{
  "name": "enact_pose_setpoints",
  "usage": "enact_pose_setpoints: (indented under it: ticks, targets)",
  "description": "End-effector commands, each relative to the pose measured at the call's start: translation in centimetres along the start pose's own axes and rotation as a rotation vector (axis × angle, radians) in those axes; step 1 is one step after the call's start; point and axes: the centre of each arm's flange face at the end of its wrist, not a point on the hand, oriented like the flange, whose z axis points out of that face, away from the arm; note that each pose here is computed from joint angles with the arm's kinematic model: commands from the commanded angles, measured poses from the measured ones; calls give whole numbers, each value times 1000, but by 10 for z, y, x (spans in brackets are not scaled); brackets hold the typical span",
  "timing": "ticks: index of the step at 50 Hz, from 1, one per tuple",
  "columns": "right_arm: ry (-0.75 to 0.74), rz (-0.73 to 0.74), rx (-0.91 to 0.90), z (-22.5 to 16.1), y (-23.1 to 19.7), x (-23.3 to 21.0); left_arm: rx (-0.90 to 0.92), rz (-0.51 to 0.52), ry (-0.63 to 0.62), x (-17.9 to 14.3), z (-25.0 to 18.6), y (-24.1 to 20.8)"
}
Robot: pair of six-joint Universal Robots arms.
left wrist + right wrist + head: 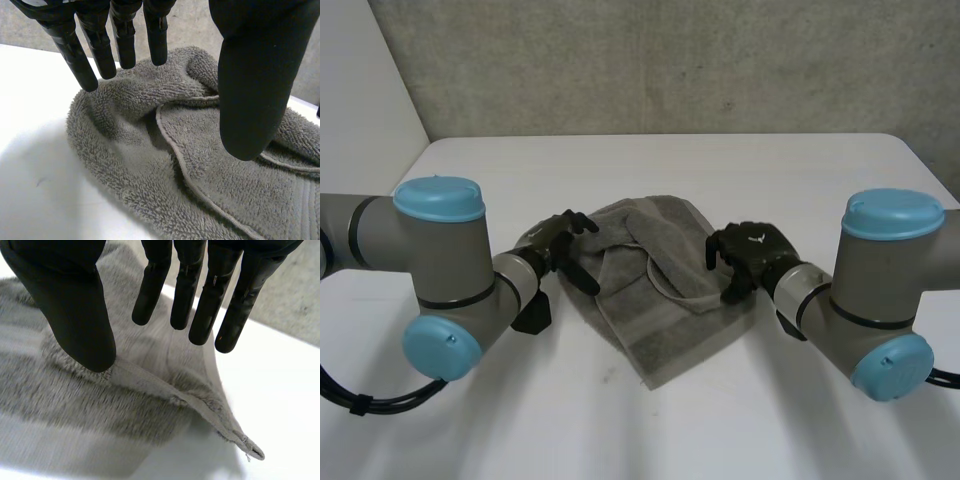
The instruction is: Fold the towel.
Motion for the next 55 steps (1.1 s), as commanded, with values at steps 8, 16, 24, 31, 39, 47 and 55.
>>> enact_pose_setpoints:
  ticks: [8,16,24,31,39,47,55]
  targets:
    - [-3,-59,-30,7,16,0,-1,2,-4,1,0,1]
    - [4,-64,2,18,15,3,-1,4,-3,2,0,2]
    - [27,-79,124,16,-18,7,-20,7,1,4,2,11]
    - [48,-105,230,-6,-61,8,-29,1,11,11,6,19]
    - [32,-129,321,-44,-103,1,11,-52,-7,15,21,19]
    - [43,-157,429,-75,-140,2,27,-51,-37,14,28,22]
    - [90,-166,480,-92,-157,12,7,-42,-17,23,23,30]
